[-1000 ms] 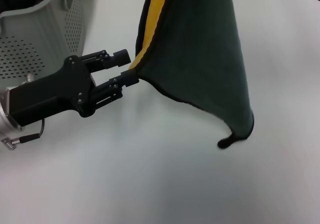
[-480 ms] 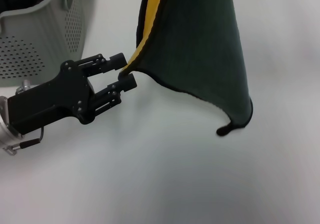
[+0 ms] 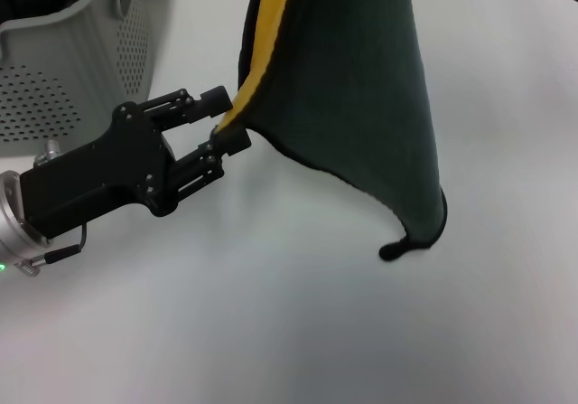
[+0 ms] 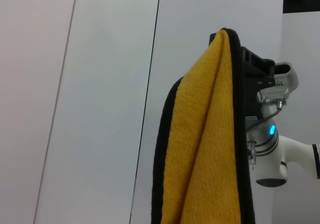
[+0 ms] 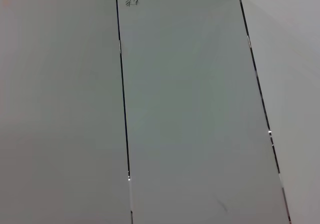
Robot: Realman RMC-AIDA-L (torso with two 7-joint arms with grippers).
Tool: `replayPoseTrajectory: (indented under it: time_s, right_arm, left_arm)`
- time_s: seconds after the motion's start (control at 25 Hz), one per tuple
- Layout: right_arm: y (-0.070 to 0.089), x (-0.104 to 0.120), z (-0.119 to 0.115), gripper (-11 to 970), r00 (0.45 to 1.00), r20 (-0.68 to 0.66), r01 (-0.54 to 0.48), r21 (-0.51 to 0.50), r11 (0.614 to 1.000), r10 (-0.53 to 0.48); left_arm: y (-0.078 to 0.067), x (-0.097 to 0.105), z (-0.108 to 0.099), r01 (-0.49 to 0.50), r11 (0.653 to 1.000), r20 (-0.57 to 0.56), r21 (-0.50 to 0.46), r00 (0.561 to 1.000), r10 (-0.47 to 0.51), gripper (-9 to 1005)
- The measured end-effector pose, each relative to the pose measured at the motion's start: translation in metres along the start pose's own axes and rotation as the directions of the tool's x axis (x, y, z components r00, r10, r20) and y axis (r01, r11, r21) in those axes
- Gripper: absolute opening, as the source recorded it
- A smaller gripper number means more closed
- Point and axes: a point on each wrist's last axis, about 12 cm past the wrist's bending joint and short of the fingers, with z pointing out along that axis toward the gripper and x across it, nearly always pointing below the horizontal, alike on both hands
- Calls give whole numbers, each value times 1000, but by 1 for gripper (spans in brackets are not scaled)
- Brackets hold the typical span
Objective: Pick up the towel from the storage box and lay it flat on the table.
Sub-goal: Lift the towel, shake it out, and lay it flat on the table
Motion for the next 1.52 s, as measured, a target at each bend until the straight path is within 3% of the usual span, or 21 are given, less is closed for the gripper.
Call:
replayPoseTrajectory:
  time_s: [0.36,1.12,1.48,1.52]
  right_arm:
    - [-3,0,1,0,999,20,-47,29,998,46]
    - [-2,1,7,1,997,21,-68,9,998,68]
    - [-1,3,4,0,997,18,-73,15,997,72]
    - [-2,3,4,0,997,17,-74,17,997,74]
  left_arm:
    - [-4,6,-4,-65,997,39,-48,997,67,455]
    - [0,12,1,-34,994,56,-107,998,41,444]
    - [-2,12,3,-36,997,47,-73,998,40,434]
    - [-2,12,3,-36,997,47,-73,998,40,378]
